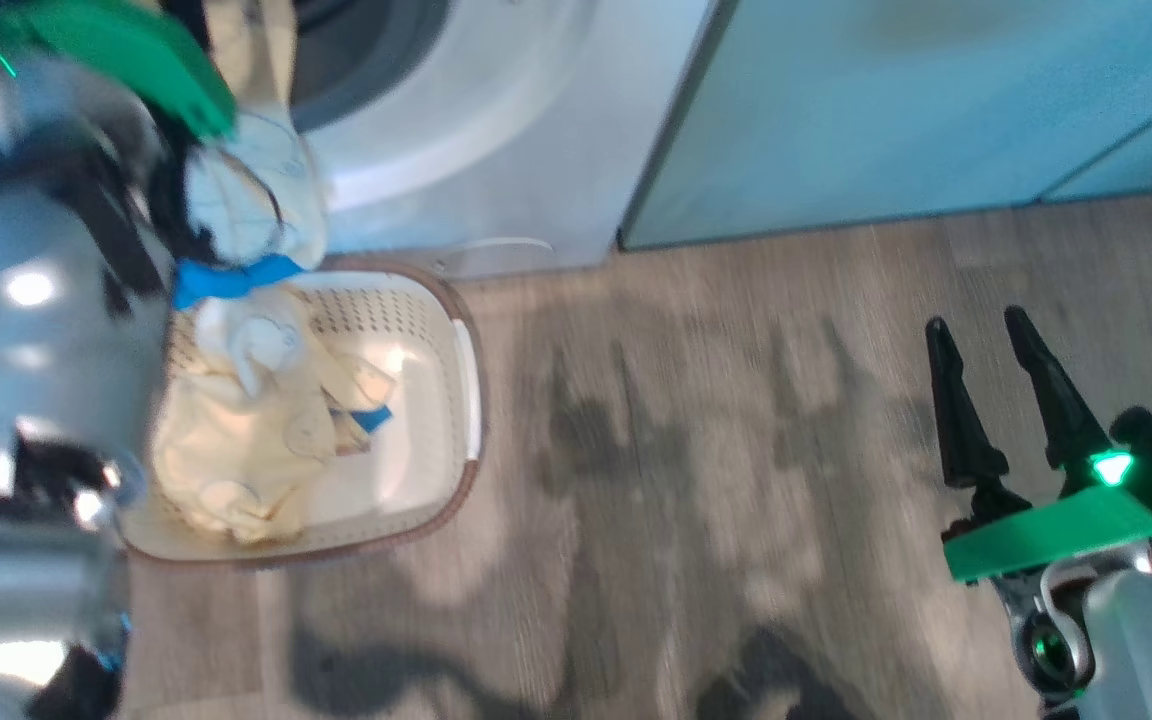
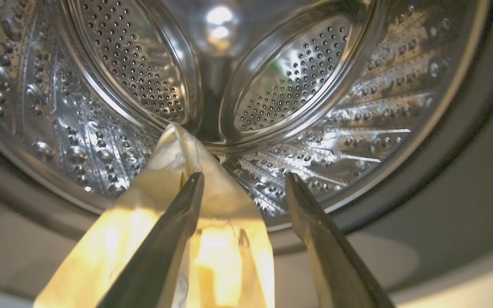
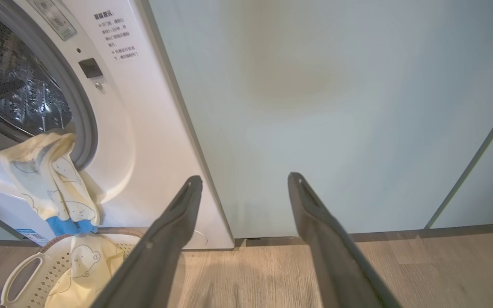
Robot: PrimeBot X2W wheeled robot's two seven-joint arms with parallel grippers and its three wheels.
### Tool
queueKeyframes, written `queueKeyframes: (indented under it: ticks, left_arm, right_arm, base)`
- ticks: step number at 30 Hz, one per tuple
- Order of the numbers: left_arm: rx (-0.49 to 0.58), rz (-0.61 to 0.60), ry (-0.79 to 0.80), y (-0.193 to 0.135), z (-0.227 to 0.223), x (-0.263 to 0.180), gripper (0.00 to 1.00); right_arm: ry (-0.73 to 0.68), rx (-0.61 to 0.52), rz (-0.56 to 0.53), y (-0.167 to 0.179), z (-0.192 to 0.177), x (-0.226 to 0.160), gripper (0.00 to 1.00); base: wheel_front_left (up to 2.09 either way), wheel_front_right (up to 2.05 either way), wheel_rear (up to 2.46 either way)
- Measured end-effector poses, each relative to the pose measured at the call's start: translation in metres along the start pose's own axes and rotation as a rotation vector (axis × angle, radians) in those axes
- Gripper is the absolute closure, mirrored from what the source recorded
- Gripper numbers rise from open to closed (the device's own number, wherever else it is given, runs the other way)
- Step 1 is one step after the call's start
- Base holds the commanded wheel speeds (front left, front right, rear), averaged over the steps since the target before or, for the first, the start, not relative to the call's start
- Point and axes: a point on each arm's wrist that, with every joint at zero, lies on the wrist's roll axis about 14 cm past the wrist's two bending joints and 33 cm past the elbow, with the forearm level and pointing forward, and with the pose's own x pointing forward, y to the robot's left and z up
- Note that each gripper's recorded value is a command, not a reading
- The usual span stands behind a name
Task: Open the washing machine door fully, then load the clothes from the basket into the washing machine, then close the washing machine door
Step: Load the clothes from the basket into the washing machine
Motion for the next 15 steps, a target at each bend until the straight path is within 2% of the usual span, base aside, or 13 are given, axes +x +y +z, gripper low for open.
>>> queueKeyframes:
  ticks: [15]
  left_arm:
    - [0.058,0.046,-0.01,0.024,-0.011,-0.118,0.0]
  right_arm:
    - [-0.077,0.042,0.041,0.012,0.024,-0.028,0.0]
  base:
    - [0.0,0.0,0.0]
